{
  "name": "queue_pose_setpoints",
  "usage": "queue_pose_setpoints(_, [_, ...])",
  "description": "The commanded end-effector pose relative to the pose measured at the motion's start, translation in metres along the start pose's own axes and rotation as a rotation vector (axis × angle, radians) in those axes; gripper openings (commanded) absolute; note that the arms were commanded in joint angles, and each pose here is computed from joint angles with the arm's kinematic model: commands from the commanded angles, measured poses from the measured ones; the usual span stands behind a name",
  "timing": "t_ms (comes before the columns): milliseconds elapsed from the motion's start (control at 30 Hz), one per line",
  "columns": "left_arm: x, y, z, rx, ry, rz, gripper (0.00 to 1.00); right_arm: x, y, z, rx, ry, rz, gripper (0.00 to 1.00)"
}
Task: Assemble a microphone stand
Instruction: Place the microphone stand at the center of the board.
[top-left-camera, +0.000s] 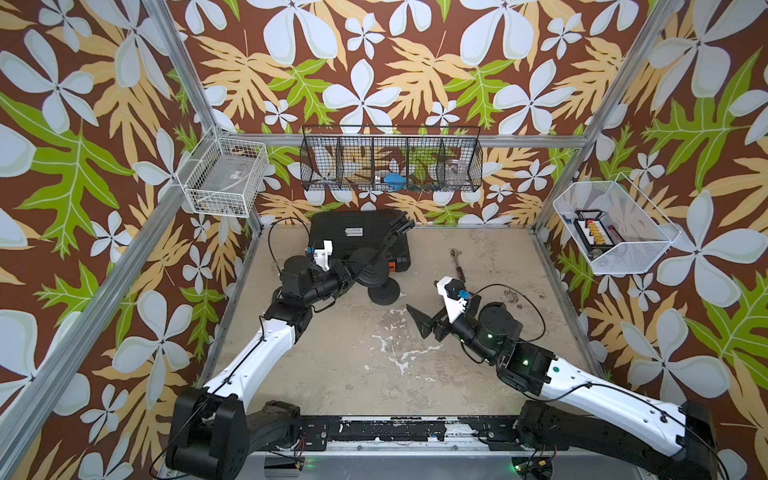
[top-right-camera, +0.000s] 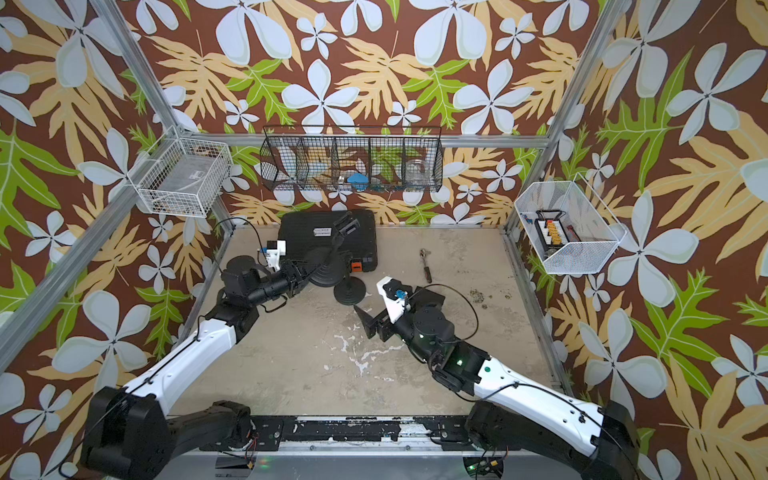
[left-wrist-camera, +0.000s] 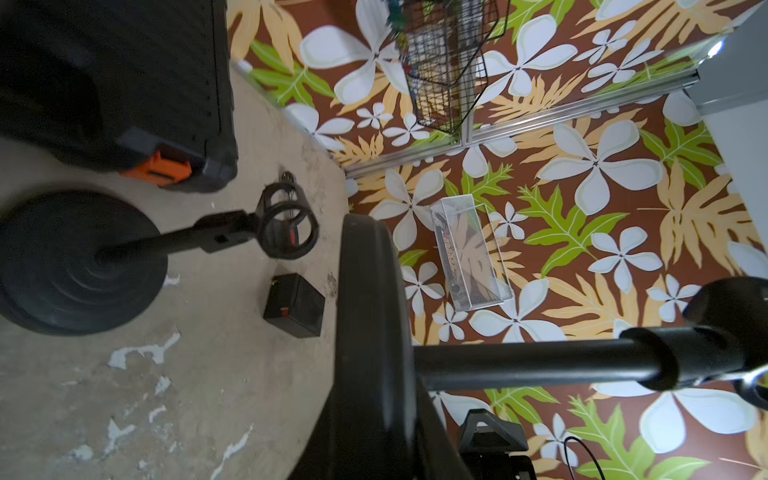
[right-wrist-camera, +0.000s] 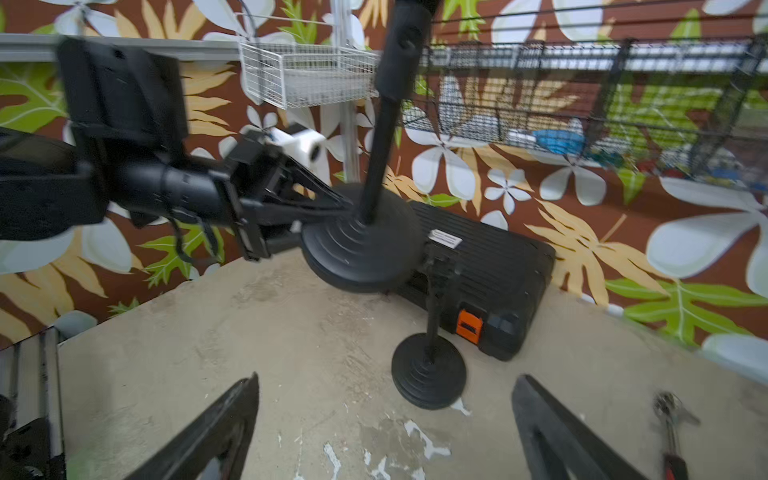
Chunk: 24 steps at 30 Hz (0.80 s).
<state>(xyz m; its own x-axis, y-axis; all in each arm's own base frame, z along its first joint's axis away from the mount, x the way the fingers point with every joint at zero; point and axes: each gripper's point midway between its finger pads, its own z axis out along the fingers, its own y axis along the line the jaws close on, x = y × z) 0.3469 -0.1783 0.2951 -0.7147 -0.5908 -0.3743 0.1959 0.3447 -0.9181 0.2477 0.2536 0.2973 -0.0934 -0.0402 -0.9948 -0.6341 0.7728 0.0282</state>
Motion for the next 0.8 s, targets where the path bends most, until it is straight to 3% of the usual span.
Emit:
queue_pose_setpoints(0, [-0.018,0.010,-0.015,-0.135,-0.111,0.157,0.00,0.014,-0.019,-0.008,0.042,0.040,0.067,0.96])
queue_pose_setpoints(200, [-0.026,0.013,-0.021,-0.161,-0.151,0.157,0.00,0.019,-0.037,-0.018,0.085,0.035,0.083,0.95])
queue_pose_setpoints(400, [-0.038,0.043,-0.044,-0.109,-0.229,0.016,0.00,0.041,-0.039,-0.012,0.051,0.073,0.076,0.97])
queue_pose_setpoints(633, [-0.042,0.120,-0.082,-0.140,-0.318,-0.148,0.00,0.061,-0.054,-0.001,-0.001,0.112,0.162,0.98])
queue_pose_setpoints(767, [-0.035,0.159,-0.087,-0.144,-0.323,-0.218,0.00,0.062,-0.058,0.002,-0.008,0.113,0.174,0.98])
